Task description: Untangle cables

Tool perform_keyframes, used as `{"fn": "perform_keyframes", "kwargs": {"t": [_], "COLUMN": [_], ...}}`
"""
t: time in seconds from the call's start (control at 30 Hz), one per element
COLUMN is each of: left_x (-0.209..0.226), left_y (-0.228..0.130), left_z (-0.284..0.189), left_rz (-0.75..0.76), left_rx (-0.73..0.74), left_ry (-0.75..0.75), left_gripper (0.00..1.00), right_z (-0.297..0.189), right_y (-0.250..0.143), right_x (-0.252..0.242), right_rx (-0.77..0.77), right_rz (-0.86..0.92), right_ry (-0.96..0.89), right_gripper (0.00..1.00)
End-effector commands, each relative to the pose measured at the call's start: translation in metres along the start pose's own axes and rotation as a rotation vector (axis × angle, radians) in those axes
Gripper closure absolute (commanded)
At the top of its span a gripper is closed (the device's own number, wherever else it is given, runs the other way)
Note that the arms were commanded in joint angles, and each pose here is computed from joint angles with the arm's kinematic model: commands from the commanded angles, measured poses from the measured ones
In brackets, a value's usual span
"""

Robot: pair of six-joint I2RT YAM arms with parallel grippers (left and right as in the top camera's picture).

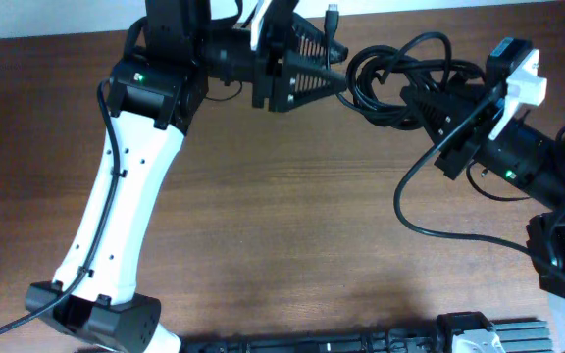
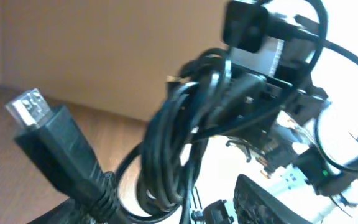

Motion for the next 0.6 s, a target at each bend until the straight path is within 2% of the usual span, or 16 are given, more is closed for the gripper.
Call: {"fn": "perform_keyframes", "kwargs": {"t": [0.0,0.3,0.33,0.37,0.4,0.43,0.47,0.53,0.57], "left_x": [-0.020,-0.029,-0.030,-0.031,-0.031,-0.030,-0.028,-0.024,-0.023], "left_y": [0.010,0.009,0.009,0.009,0.009,0.009,0.008,0.008,0.008], "left_z": [-0.004,0.014,0.016,0.018,0.019,0.019,0.020,0.020,0.020], "left_rz": [0.111,0.124,0.124,0.125,0.125,0.129,0.128,0.128,0.128], "left_rx": [-0.016,-0.010,-0.009,-0.008,-0.007,-0.007,-0.004,0.000,0.001], "left_ry": [-0.069,-0.115,-0.122,-0.121,-0.119,-0.116,-0.098,-0.070,-0.063], "left_gripper": [0.40,0.35,0.39,0.49,0.66,0.89,1.00,1.00,1.00], "right_z": [-0.005,-0.006,-0.006,-0.006,-0.006,-0.006,-0.006,-0.006,-0.006], "right_y": [0.008,0.013,0.013,0.013,0.013,0.013,0.013,0.011,0.010], "right_x": [0.011,0.023,0.024,0.024,0.023,0.023,0.023,0.022,0.022], "right_rx": [-0.023,-0.034,-0.033,-0.033,-0.033,-0.033,-0.033,-0.027,-0.023], "right_rz": [-0.054,-0.083,-0.082,-0.082,-0.082,-0.082,-0.082,-0.075,-0.071], "right_ry": [0.030,0.115,0.118,0.118,0.117,0.117,0.116,0.111,0.110], "right_gripper": [0.96,0.96,0.96,0.96,0.96,0.96,0.96,0.95,0.91]}}
Point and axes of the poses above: each gripper's point midway between its finger pads, its own z axis out along the fingers, its own x axis along the line the jaws close on, y = z × x, the point moved 4 cm from there along -z, back along the fingers, and after that the axes turned 10 degrees about z, right-handed, at the moved point
